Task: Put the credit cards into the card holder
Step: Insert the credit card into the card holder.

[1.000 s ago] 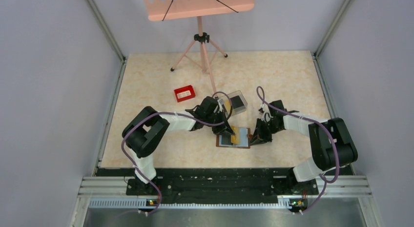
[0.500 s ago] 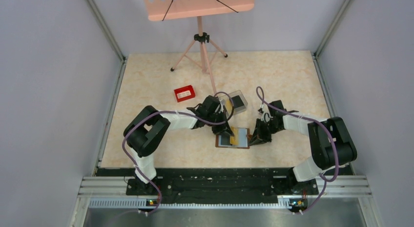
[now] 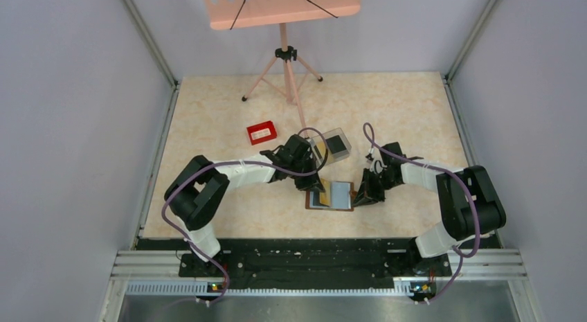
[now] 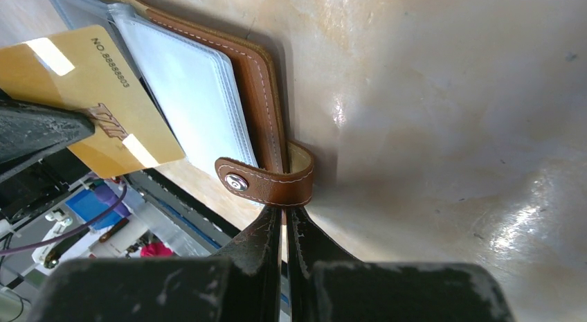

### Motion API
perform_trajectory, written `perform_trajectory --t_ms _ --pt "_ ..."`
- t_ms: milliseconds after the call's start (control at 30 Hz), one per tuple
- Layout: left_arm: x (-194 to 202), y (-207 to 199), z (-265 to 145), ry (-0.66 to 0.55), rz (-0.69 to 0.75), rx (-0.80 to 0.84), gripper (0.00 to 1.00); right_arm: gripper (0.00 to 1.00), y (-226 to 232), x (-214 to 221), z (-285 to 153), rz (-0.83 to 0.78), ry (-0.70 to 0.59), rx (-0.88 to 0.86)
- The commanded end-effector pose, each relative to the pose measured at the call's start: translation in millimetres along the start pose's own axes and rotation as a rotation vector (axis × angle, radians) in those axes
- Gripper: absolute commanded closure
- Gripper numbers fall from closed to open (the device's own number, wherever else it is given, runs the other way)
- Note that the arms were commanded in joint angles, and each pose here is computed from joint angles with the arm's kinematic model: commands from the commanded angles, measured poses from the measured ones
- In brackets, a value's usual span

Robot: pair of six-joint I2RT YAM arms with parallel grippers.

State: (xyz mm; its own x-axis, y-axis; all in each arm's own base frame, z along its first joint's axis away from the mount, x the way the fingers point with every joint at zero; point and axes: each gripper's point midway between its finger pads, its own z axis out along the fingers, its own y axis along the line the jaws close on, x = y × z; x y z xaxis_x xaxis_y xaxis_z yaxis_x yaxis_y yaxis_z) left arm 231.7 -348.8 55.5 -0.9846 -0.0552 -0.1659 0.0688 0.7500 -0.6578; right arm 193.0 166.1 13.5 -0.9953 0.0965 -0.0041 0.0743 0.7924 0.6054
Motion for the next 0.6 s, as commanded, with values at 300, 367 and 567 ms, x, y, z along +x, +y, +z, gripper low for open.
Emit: perform_trajectory --t_ms 300,367,567 --pt "-0.5 0.2 11.4 0.029 0.027 -0.003 1.0 1.0 -4.0 2.6 5.1 -0.013 0.008 0.011" --pt "-2.5 -3.1 10.2 0.021 0.032 0.008 1.0 1.0 -3.9 2.4 5.0 -0.013 0.007 0.01" --pt "-6.0 -17.5 4.1 -0.003 0.057 0.075 1.0 1.0 -4.3 3.0 5.5 -0.014 0.01 0.011"
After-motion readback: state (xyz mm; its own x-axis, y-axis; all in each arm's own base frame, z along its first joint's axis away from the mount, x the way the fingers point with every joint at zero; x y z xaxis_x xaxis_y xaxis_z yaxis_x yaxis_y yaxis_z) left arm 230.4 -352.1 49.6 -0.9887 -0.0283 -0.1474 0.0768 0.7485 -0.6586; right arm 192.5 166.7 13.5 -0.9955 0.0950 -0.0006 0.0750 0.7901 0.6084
